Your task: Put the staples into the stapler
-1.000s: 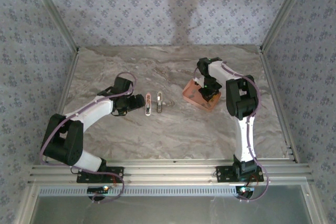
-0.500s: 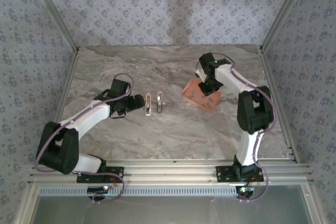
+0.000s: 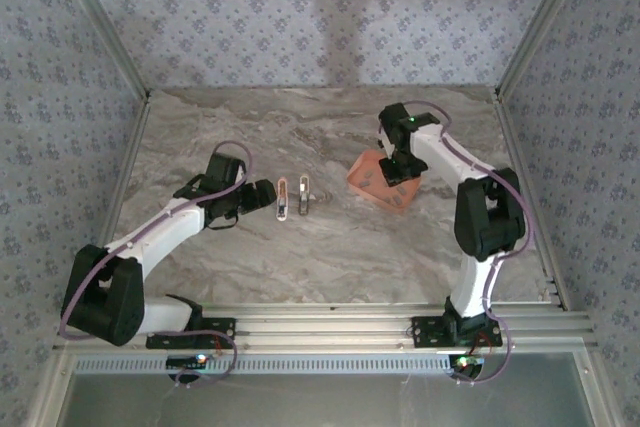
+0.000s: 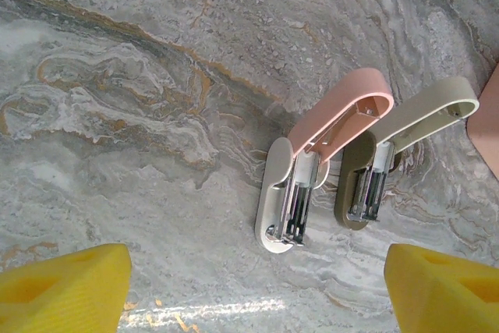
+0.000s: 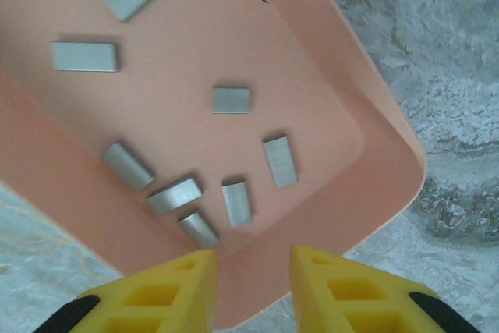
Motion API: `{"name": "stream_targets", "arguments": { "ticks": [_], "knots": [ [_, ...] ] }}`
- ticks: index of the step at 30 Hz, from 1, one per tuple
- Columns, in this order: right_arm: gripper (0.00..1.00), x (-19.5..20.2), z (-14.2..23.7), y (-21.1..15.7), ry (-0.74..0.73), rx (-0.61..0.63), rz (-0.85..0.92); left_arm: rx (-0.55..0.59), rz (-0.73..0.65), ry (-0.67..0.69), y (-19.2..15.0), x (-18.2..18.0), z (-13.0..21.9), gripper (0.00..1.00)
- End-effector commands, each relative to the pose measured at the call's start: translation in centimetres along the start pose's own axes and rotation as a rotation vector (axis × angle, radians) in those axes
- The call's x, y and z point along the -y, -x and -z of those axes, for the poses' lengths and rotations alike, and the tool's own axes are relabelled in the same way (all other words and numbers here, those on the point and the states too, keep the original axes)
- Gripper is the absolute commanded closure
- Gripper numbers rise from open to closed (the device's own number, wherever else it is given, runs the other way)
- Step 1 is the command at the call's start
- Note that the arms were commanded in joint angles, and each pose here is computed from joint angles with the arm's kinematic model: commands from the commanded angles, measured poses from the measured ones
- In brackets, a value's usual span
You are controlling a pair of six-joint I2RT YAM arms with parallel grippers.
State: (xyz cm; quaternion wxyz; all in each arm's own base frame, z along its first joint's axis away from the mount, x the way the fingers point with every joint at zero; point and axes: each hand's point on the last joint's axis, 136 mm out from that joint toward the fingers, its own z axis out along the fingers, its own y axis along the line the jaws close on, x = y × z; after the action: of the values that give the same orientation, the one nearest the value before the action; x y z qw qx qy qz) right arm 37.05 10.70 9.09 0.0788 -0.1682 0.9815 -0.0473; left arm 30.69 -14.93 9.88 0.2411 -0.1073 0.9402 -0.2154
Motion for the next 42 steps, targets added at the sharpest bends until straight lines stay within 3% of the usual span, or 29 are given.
{"name": "stream_targets", "arguments": {
  "ticks": [1,17,29,42],
  "knots": [
    [0.69,0.7,-0.8,-0.9,-0.014,-0.096,-0.038,0.008,0.008,-0.008,-0.2,-0.2,0.1,0.16],
    [0.7,1.7,-5.1,0.5,-0.033,-0.196,-0.037,-0.011,0.012,0.021,-0.3,-0.7,-0.7,0.16],
    [0.71,1.7,-7.1,-0.9,-0.041,-0.29,-0.027,-0.03,0.014,0.033,-0.8,-1.1,-1.4,0.15],
    [0.82,1.6,-9.7,-0.7,0.003,-0.276,-0.067,-0.026,0.015,0.02,-0.6,-0.8,-1.6,0.16]
  ]
}}
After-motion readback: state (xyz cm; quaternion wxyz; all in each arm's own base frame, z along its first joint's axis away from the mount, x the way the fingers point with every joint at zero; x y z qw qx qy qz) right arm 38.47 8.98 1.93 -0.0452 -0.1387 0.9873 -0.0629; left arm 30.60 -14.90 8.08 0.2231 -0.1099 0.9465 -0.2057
